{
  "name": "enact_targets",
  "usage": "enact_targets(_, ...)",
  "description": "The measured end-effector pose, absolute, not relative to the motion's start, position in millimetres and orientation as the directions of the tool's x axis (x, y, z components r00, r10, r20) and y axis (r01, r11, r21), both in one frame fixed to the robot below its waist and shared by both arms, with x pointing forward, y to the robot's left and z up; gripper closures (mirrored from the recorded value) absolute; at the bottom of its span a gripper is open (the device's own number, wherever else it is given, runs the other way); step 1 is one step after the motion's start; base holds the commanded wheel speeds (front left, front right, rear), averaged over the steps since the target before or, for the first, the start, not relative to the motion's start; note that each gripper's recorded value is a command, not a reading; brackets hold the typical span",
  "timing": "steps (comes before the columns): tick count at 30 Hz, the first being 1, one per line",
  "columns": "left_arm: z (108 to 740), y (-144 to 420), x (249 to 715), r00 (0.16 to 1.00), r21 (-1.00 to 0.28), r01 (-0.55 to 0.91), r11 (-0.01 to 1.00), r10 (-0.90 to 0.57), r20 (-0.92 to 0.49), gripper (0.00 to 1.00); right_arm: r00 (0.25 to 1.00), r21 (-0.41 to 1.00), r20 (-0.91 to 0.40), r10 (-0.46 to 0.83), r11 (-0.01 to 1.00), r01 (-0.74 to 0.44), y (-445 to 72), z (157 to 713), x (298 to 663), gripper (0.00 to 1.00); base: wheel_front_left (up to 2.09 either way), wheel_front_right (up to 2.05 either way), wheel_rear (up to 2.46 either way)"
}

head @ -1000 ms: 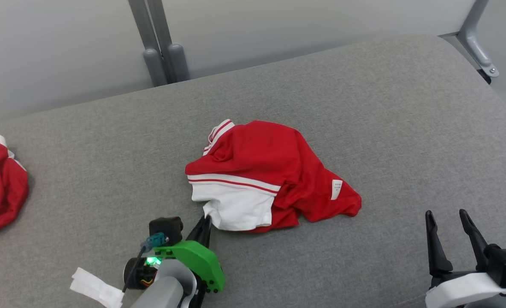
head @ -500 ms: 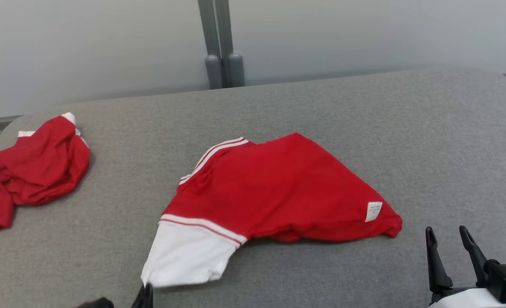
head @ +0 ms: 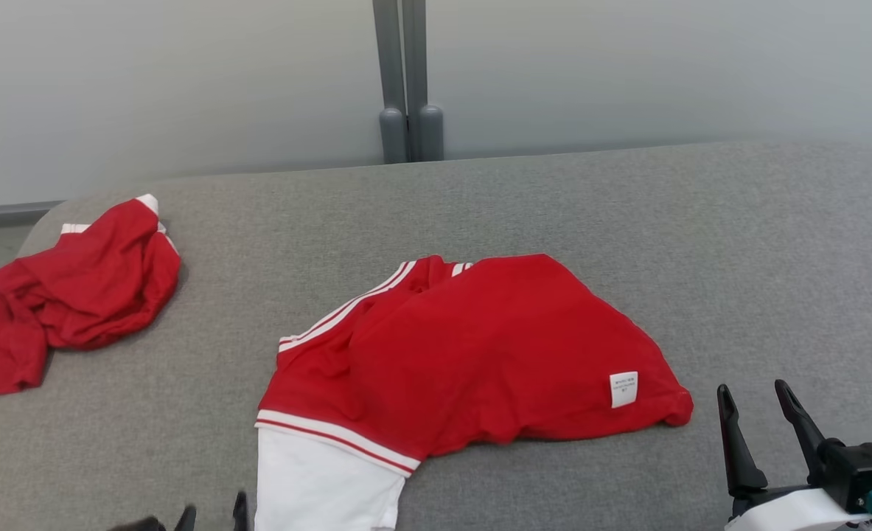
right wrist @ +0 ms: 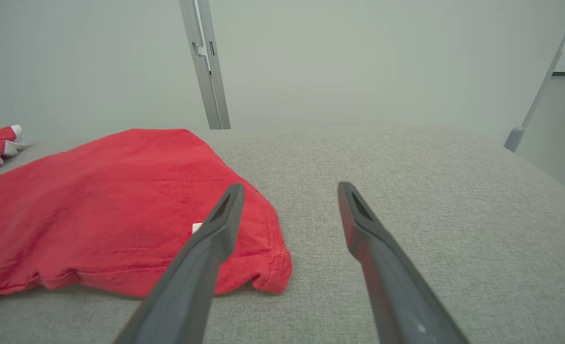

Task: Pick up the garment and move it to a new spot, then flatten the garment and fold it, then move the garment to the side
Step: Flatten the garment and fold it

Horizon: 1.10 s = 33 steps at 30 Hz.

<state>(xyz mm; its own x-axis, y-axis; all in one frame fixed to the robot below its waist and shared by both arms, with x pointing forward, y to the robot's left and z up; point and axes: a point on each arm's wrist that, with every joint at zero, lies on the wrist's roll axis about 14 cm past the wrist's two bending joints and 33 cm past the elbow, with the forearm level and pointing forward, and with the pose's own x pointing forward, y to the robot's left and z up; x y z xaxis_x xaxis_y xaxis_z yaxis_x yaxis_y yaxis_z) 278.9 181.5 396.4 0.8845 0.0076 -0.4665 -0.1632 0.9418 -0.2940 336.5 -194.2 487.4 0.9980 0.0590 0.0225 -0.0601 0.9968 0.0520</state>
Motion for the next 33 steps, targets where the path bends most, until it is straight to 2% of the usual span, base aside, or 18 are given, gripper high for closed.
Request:
enact_targets(2, 424.8, 169.1, 297.5, 0.92, -0.302, -0.089, 0.949, -0.038, -0.391, 0.0, 0.998, 0.047, 0.027, 0.049, 0.998, -0.051, -198.1, 489.1, 333.4, 0.0, 0.0, 0.0, 0.0)
enact_targets(6, 483.5, 105.3, 328.7, 0.937, -0.348, 0.161, 0.923, -0.254, -0.239, 0.0, 0.999, 0.038, 0.042, 0.005, 0.999, -0.006, -213.0, 494.1, 327.5, 0.0, 0.0, 0.0, 0.0)
enact_targets(10, 497.0, 34.8, 335.7, 0.856, -0.322, 0.394, 0.861, -0.471, -0.212, 0.0, 0.998, 0.022, 0.068, -0.013, 1.0, 0.011, -221.1, 502.9, 329.7, 0.0, 0.0, 0.0, 0.0)
enact_targets(14, 502.5, -41.4, 330.3, 0.725, -0.338, 0.584, 0.738, -0.661, -0.192, 0.0, 0.994, 0.017, 0.089, -0.057, 0.998, 0.056, -236.1, 510.5, 328.6, 0.0, 0.0, 0.0, 0.0)
enact_targets(16, 495.7, -72.9, 328.1, 0.647, -0.29, 0.672, 0.681, -0.731, -0.217, 0.0, 0.992, 0.019, 0.096, -0.082, 0.997, 0.081, -243.2, 513.1, 328.2, 0.0, 0.0, 0.0, 0.0)
enact_targets(19, 481.4, -106.7, 331.8, 0.556, -0.25, 0.748, 0.615, -0.786, -0.269, 0.0, 0.989, 0.033, 0.102, -0.107, 0.994, 0.104, -247.9, 515.5, 332.0, 0.0, 0.0, 0.0, 0.0)
enact_targets(24, 450.6, -136.2, 342.1, 0.457, -0.214, 0.808, 0.548, -0.814, -0.358, 0.0, 0.985, 0.047, 0.063, -0.16, 0.987, 0.157, -258.7, 504.4, 328.0, 0.0, 0.0, 0.0, 0.0)
enact_targets(33, 412.4, -157.7, 347.8, 0.376, -0.261, 0.824, 0.503, -0.83, -0.412, 0.0, 0.966, 0.044, -0.006, -0.258, 0.965, 0.258, -280.9, 486.2, 308.6, 0.0, 0.0, 0.0, 0.0)
